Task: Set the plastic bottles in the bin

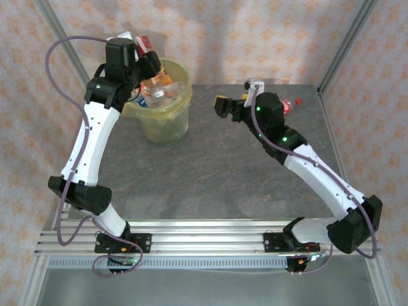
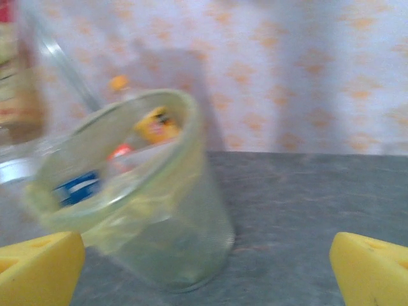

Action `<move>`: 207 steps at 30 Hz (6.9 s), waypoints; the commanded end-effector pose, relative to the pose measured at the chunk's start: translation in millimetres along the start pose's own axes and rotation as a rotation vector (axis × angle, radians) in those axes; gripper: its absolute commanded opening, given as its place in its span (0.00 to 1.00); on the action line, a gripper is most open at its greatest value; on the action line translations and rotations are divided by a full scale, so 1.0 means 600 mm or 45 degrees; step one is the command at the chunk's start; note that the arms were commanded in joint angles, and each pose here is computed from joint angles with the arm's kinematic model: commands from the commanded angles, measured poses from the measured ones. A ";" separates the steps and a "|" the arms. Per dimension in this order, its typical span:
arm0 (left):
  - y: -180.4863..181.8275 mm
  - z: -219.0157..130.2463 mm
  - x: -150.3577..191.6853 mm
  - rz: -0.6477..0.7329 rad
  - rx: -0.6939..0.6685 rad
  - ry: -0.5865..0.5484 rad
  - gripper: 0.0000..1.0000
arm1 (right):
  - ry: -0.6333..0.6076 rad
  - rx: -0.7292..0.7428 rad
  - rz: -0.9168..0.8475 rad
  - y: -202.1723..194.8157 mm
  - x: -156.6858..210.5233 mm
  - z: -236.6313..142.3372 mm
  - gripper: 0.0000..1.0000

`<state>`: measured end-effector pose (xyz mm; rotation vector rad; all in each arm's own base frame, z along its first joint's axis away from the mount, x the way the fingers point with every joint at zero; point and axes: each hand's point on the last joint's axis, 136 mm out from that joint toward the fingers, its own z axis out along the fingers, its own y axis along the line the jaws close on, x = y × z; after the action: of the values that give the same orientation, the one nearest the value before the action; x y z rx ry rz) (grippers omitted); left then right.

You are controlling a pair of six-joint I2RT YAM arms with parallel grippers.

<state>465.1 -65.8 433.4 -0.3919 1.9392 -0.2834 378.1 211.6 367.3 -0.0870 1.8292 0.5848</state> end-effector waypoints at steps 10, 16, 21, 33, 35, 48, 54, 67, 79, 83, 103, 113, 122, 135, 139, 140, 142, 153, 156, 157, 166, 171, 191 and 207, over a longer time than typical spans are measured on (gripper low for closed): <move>0.096 0.075 -0.005 0.006 -0.363 0.089 0.54 | 0.064 0.752 0.282 -0.275 -0.007 -0.023 0.99; 0.104 0.116 0.019 0.015 -0.369 0.156 0.60 | 0.109 0.849 0.410 -0.357 0.005 -0.005 0.99; 0.115 0.120 0.034 0.010 -0.412 0.190 0.72 | 0.147 0.959 0.448 -0.408 0.019 0.005 0.99; 0.104 0.059 0.002 -0.054 -0.361 0.092 0.87 | 0.248 1.240 0.493 -0.510 0.074 0.040 0.99; 0.104 0.053 -0.005 -0.051 -0.362 0.072 0.88 | 0.229 1.263 0.486 -0.519 0.072 0.044 0.99; 0.077 0.121 -0.008 0.022 -0.276 0.089 0.65 | 0.133 1.330 0.512 -0.534 0.076 0.027 0.99; 0.087 0.151 0.016 0.035 -0.302 0.135 0.60 | 0.104 1.309 0.516 -0.533 0.118 0.047 0.99; 0.128 0.186 0.066 0.050 -0.408 0.243 0.46 | 0.214 1.328 0.525 -0.570 0.173 0.126 0.99; 0.132 0.180 0.078 0.025 -0.403 0.261 0.46 | 0.338 1.296 0.608 -0.588 0.237 0.182 0.99; 0.122 0.169 0.069 0.009 -0.373 0.245 0.48 | 0.368 1.275 0.637 -0.590 0.256 0.197 0.99; 0.070 0.042 -0.013 -0.081 -0.171 0.066 0.58 | 0.536 1.261 0.689 -0.608 0.324 0.221 0.92; 0.069 -0.001 -0.021 -0.085 -0.141 0.025 0.61 | 0.588 1.247 0.666 -0.609 0.342 0.219 0.73; 0.092 -0.041 -0.011 -0.074 -0.185 -0.007 0.71 | 0.593 1.166 0.552 -0.574 0.300 0.200 0.37; 0.145 -0.107 0.014 -0.083 -0.311 -0.079 1.00 | 0.545 0.744 0.449 -0.322 0.156 0.171 0.32; 0.164 -0.121 0.022 -0.101 -0.360 -0.111 1.00 | 0.525 0.524 0.421 -0.206 0.103 0.169 0.32; 0.167 -0.124 0.022 -0.107 -0.364 -0.123 1.00 | 0.511 0.471 0.409 -0.176 0.086 0.168 0.32; 0.169 -0.126 0.023 -0.109 -0.366 -0.133 1.00 | 0.493 0.375 0.396 -0.122 0.060 0.166 0.32; 0.179 -0.116 0.026 -0.108 -0.416 -0.138 1.00 | 0.432 -0.023 0.376 0.120 -0.001 0.184 0.33; 0.183 -0.114 0.024 -0.103 -0.435 -0.146 1.00 | 0.423 -0.082 0.360 0.163 -0.008 0.190 0.33; 0.185 -0.113 0.023 -0.105 -0.440 -0.149 1.00 | 0.424 -0.096 0.353 0.176 -0.008 0.193 0.33; 0.186 -0.107 0.027 -0.121 -0.439 -0.155 1.00 | 0.415 -0.112 0.324 0.229 0.021 0.230 0.35; 0.188 -0.112 0.025 -0.119 -0.443 -0.169 1.00 | 0.385 -0.103 0.286 0.239 0.028 0.242 0.35; 0.176 -0.090 0.036 -0.134 -0.390 -0.134 1.00 | 0.270 -0.187 0.317 0.270 0.031 0.303 0.41; 0.165 -0.087 0.032 -0.150 -0.346 -0.135 1.00 | 0.310 -0.196 0.293 0.275 0.052 0.309 0.63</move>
<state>391.0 17.8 395.8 -0.6764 1.8832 -0.0474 479.5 441.1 339.1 -0.0302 2.0759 0.9000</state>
